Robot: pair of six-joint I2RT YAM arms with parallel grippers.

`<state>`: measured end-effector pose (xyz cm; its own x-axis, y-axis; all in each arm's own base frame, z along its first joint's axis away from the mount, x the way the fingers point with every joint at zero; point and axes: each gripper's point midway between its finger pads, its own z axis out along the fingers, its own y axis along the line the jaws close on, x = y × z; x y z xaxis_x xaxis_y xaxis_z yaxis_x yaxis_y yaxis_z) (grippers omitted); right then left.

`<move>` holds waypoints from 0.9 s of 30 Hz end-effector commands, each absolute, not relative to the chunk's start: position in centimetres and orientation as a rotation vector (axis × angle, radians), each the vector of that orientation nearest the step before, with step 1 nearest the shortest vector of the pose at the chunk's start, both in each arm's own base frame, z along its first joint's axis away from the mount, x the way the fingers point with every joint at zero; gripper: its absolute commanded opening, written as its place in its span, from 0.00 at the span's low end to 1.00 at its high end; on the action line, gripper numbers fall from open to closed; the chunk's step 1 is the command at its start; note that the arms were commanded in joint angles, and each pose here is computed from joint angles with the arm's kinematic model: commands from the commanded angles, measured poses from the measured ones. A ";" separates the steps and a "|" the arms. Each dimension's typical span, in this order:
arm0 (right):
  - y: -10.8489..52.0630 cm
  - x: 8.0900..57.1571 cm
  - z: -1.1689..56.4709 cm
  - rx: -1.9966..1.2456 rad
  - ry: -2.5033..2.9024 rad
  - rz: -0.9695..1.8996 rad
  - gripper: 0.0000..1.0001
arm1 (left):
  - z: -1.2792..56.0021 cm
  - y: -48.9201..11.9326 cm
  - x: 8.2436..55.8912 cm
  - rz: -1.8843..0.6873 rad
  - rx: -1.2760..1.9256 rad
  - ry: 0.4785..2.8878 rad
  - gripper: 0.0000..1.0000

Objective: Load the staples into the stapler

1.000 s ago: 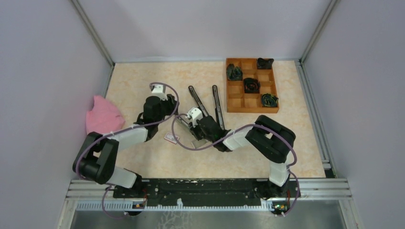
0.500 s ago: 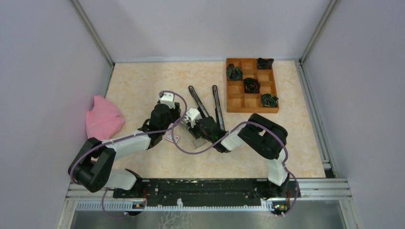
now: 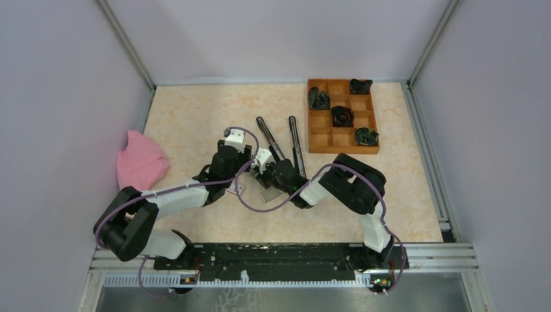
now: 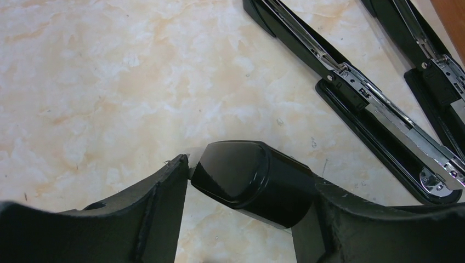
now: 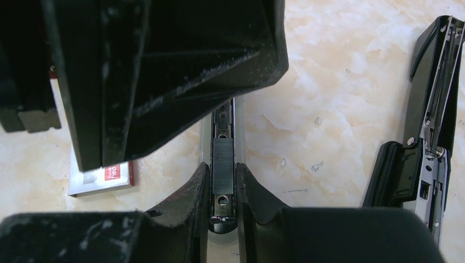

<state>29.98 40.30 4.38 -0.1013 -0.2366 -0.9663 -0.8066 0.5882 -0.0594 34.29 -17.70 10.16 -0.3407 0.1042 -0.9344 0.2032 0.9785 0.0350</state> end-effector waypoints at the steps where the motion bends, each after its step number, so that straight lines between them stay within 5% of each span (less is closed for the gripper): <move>1: 42.7 29.8 7.9 -0.873 1.488 0.701 0.00 | 8.7 -20.2 32.5 -0.202 0.284 1.967 0.69; 27: 41.9 29.8 6.1 -0.852 1.526 0.683 0.02 | 12.3 -20.3 30.2 -0.401 0.080 1.946 1.00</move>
<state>29.73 40.93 4.63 -0.0605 -0.1815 -0.9815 -0.8244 0.5634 -0.0533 31.28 -17.47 10.18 -0.4120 -0.0299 -0.9107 0.1631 0.9809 -0.1060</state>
